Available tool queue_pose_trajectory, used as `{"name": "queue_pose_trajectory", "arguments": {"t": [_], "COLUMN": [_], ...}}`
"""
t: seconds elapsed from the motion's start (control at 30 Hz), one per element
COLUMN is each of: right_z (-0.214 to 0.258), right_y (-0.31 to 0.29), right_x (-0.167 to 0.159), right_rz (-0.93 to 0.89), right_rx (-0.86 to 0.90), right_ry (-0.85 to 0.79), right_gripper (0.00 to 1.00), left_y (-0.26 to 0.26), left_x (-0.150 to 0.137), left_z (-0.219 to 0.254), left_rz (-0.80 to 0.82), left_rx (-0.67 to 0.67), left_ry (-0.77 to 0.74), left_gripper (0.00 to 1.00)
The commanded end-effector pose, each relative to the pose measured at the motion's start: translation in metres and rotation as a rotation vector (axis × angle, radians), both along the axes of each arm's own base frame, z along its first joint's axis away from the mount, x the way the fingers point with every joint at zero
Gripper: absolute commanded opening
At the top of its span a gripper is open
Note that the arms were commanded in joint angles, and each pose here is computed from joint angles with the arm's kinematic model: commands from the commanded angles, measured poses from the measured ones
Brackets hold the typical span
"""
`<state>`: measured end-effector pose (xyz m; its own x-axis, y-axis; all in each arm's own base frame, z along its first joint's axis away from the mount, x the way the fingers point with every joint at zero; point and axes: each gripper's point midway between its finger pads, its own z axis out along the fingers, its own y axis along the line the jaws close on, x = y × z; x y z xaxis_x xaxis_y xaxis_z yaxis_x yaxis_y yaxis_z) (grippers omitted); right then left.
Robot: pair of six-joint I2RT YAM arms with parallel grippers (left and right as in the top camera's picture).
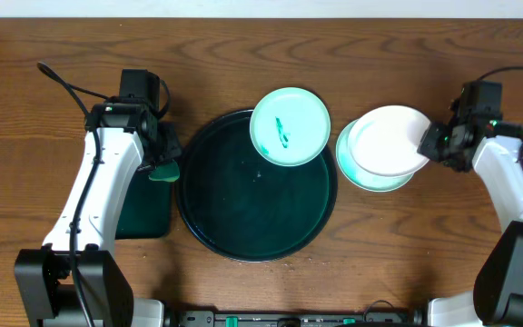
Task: Clean dirty plates on tray and stack at the side
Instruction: 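Lift the white plate with the right gripper and stack it on the cleaned plate, then move the right gripper to the last pale-green plate on the tray and grasp its rim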
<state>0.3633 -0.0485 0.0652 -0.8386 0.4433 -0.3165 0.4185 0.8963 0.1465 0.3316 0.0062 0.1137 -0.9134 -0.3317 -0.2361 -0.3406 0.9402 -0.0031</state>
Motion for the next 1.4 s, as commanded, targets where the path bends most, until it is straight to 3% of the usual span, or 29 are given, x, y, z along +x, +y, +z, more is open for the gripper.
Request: {"name": "queue_pose_trajectory", "arguments": {"t": [0.0,0.1,0.47,0.73,0.9,1.1,1.23,1.37], "right_z": [-0.012,-0.015,0.016,0.073,0.074,0.042,0.013,-0.008], "right_y": [0.009,0.024,0.069,0.123,0.166,0.201,0.209,0.215], "right_x": [-0.003,-0.002,0.01,0.049,0.078,0.108,0.113,0.109], "right_rz": [0.002,0.067,0.313,0.521,0.664,0.775,0.789,0.817], "right_rx": [0.028,0.059,0.086,0.126,0.129,0.188,0.198,0.195], "right_ry": [-0.012,-0.025,-0.049,-0.199,-0.194,-0.119,-0.067,-0.027], "right_gripper": [0.04,0.15,0.36,0.51,0.68,0.64,0.55,0.4], "left_y": [0.002,0.002,0.002,0.002,0.002,0.002,0.002,0.002], "left_x": [0.004,0.005,0.005,0.008,0.009,0.009,0.009,0.009], "left_z": [0.008,0.008,0.008,0.009,0.009,0.009,0.009,0.009], "left_rz": [0.022,0.022,0.022,0.022,0.022,0.022,0.022,0.021], "left_rx": [0.005,0.005,0.005,0.005,0.005,0.004,0.004,0.004], "left_ry": [-0.025,-0.028,-0.029,-0.04,-0.047,-0.047,-0.047,-0.047], "left_gripper": [0.07,0.07,0.07,0.07,0.07,0.07,0.07,0.07]}}
